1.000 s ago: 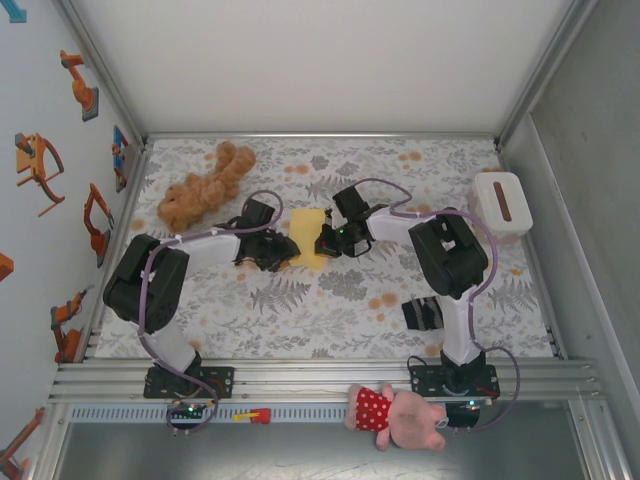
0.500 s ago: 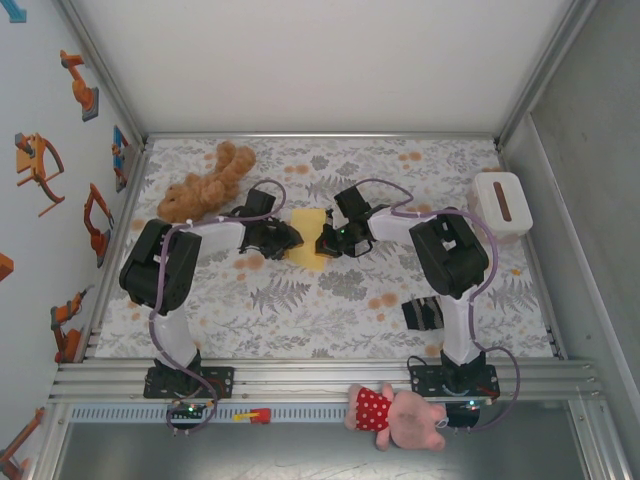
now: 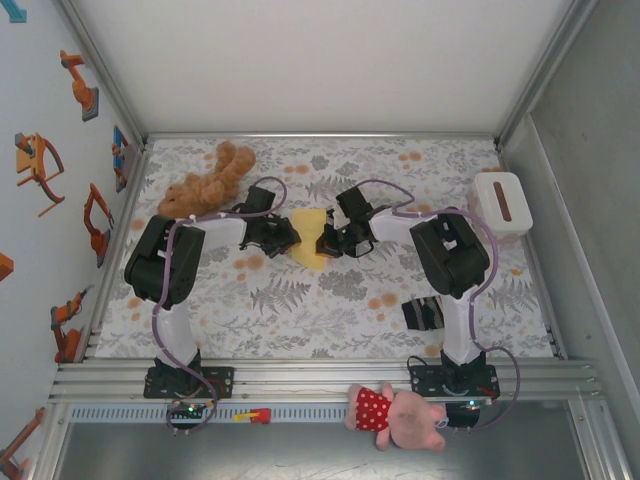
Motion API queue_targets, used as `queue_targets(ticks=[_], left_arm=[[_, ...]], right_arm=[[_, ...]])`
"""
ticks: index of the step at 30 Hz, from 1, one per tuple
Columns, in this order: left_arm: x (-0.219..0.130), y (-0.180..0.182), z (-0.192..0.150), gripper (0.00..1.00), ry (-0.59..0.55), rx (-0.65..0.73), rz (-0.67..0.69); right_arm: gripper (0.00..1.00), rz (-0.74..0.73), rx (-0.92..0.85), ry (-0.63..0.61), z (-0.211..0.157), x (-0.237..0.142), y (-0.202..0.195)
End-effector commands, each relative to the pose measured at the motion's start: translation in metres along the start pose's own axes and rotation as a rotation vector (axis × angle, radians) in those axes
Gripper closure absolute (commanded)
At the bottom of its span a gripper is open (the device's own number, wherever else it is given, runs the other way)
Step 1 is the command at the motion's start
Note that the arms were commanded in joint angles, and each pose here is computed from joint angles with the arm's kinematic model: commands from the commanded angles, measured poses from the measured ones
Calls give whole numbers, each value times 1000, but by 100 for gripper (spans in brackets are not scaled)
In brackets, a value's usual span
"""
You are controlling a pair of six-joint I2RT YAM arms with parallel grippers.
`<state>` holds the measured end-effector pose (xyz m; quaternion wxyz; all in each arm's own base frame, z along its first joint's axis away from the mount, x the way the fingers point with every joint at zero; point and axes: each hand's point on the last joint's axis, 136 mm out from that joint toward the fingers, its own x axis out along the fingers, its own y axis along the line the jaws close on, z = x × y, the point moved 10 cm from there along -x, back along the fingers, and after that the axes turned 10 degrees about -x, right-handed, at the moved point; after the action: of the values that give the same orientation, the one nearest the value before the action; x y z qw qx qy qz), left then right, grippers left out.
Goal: Fold a paper plane with a square sheet of paper (pick it up from the middle)
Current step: Third fold the triangle at the center of the table.
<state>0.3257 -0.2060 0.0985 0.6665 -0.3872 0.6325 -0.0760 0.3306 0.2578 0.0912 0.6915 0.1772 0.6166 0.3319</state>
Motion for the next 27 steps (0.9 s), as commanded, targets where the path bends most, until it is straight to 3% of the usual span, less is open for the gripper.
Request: queue_targets(ticks=[1,8,16,27], left_arm=[[-3,-6,3,94,8,20,-22],[-16,-11,-5,100,2,-43,-25],[-17,-25,-19,100,16,-140,-37],[-9,-27,-23,100,36,-199,-31]], right_arm=[[97,-101,-9,-9,-7,-10,-11],[76,-118,-224,-153,-6,-52,18],[54,-173,-507,-326,-27,-72,39],[56,-182,-842,-442,-64,-49,64]])
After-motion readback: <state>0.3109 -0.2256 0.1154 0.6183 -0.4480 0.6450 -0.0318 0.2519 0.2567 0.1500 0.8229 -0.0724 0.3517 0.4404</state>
